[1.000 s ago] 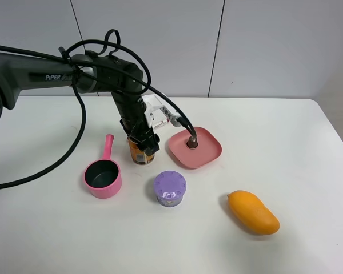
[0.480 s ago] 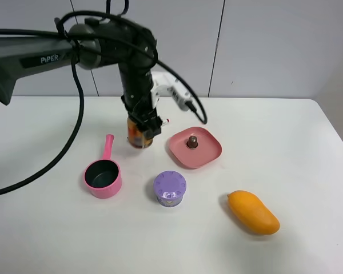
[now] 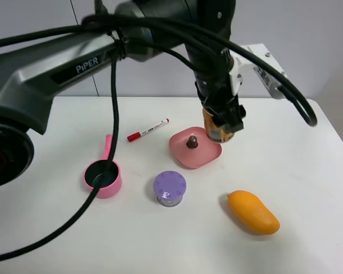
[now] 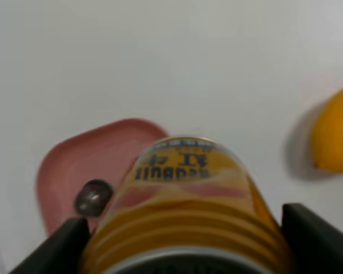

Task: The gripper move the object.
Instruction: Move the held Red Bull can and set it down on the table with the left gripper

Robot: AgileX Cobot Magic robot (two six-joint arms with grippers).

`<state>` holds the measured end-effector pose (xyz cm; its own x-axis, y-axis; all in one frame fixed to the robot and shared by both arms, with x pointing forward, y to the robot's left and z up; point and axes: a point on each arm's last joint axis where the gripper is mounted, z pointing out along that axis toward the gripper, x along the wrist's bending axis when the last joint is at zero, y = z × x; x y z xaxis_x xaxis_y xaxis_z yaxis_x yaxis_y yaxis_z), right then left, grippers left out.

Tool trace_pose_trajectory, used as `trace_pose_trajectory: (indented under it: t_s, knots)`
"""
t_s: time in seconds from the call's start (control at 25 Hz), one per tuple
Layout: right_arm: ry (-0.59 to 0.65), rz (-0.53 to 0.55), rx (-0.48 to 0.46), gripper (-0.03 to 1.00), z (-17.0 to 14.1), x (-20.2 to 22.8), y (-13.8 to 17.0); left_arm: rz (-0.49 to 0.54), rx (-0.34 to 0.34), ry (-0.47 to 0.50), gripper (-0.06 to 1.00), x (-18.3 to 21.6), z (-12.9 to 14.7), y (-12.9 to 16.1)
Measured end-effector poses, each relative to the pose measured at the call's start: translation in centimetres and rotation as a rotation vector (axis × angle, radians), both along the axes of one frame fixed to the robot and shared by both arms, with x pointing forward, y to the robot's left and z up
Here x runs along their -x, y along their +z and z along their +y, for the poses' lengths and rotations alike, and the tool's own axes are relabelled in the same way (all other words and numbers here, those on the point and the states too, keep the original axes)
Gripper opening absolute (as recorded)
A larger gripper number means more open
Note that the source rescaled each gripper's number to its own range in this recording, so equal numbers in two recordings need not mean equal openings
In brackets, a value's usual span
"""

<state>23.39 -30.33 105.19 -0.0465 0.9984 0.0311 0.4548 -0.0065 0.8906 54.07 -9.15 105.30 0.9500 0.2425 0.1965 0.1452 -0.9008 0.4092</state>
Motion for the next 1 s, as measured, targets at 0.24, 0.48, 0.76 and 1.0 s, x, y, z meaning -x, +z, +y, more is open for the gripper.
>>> trace_pose_trajectory:
  t_s: [0.24,0.48,0.76,1.0]
  knots:
    - [0.0,0.0,0.0,1.0,0.0,0.0,0.0,-0.001,0.029,-0.065,0.01,1.7,-3.5,-3.5]
    - [0.0,0.0,0.0,1.0,0.0,0.0,0.0,0.021,0.067,-0.07,0.01,1.3,-5.3,-7.3]
    - [0.0,0.0,0.0,1.0,0.0,0.0,0.0,-0.003,0.017,-0.11,0.01,0.7,-5.7,-10.6]
    - [0.0,0.0,0.0,1.0,0.0,0.0,0.0,-0.005,-0.119,-0.127,0.01,0.5,-5.0,-12.7]
